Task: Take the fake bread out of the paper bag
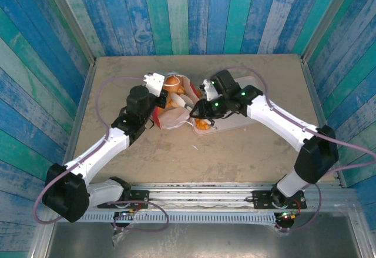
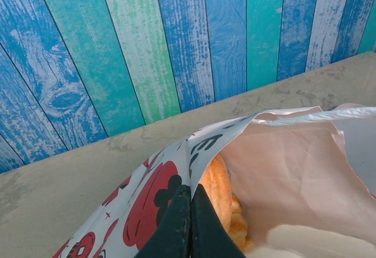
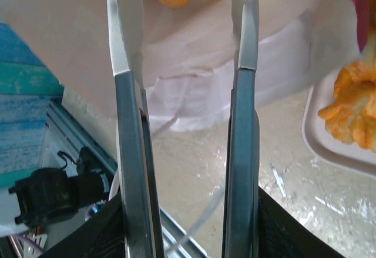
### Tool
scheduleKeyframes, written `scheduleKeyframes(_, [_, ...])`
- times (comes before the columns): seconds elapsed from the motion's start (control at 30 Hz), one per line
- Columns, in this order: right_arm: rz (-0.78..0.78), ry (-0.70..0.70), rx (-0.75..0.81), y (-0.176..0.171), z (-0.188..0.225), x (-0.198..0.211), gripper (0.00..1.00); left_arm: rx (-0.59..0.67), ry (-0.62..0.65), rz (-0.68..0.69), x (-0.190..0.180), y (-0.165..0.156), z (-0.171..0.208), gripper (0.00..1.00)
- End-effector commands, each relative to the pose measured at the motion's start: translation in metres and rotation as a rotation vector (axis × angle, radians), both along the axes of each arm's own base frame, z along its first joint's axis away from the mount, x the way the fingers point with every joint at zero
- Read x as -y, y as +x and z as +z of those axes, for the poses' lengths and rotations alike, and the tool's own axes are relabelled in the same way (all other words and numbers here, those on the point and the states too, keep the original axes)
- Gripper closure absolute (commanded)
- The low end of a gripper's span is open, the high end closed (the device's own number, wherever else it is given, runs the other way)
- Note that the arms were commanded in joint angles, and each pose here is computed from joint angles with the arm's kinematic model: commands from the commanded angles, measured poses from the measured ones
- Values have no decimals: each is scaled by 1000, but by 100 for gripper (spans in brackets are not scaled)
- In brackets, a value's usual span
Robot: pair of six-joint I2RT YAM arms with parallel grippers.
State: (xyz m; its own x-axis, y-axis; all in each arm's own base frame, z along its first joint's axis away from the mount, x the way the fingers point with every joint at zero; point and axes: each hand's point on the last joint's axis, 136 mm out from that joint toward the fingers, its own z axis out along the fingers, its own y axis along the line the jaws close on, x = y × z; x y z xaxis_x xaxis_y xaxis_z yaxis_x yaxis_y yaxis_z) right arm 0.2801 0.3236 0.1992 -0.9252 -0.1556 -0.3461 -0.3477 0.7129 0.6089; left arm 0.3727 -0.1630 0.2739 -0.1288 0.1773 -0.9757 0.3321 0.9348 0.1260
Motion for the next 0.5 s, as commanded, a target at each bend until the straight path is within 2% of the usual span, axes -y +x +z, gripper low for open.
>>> scheduleKeyframes(0.0, [-40, 34, 42, 19, 13, -14, 53, 47, -32, -7, -1, -5, 16, 100])
scheduleKeyframes(0.47, [-99, 19, 19, 49, -6, -30, 44, 44, -36, -18, 1, -6, 14, 100])
